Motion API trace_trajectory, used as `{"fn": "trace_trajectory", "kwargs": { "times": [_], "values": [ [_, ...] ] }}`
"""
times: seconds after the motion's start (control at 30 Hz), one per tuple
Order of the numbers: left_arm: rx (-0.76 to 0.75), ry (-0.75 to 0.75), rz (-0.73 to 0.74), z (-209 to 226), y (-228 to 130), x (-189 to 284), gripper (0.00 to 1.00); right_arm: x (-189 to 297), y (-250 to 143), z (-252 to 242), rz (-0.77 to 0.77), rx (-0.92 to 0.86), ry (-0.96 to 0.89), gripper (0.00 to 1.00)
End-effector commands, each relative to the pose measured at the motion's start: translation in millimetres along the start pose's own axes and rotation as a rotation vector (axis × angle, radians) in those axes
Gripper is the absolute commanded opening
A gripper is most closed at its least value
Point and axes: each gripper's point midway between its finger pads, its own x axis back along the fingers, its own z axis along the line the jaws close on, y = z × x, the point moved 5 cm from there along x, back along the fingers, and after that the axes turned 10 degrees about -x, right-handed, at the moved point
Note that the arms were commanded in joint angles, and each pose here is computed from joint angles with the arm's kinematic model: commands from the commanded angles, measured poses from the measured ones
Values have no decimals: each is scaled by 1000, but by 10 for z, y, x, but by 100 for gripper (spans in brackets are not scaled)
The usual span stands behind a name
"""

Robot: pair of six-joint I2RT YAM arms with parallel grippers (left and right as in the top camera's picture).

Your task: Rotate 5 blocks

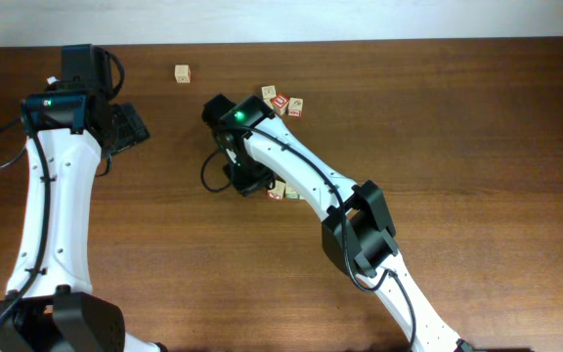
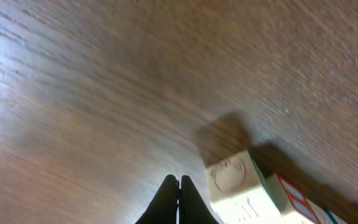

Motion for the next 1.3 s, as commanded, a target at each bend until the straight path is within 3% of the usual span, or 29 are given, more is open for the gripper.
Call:
{"fn": "trace_trajectory", "kwargs": {
  "times": [0.0,0.8,1.27],
  "values": [
    [13,10,-14,5,32,29,99,-121,-34,21,23,6,5,5],
    [13,10,-14,5,32,29,99,-241,-129,-145,67,6,-109,5],
    [13,10,-14,5,32,29,99,-236,-19,-277,19,-26,-144,4]
  ]
}}
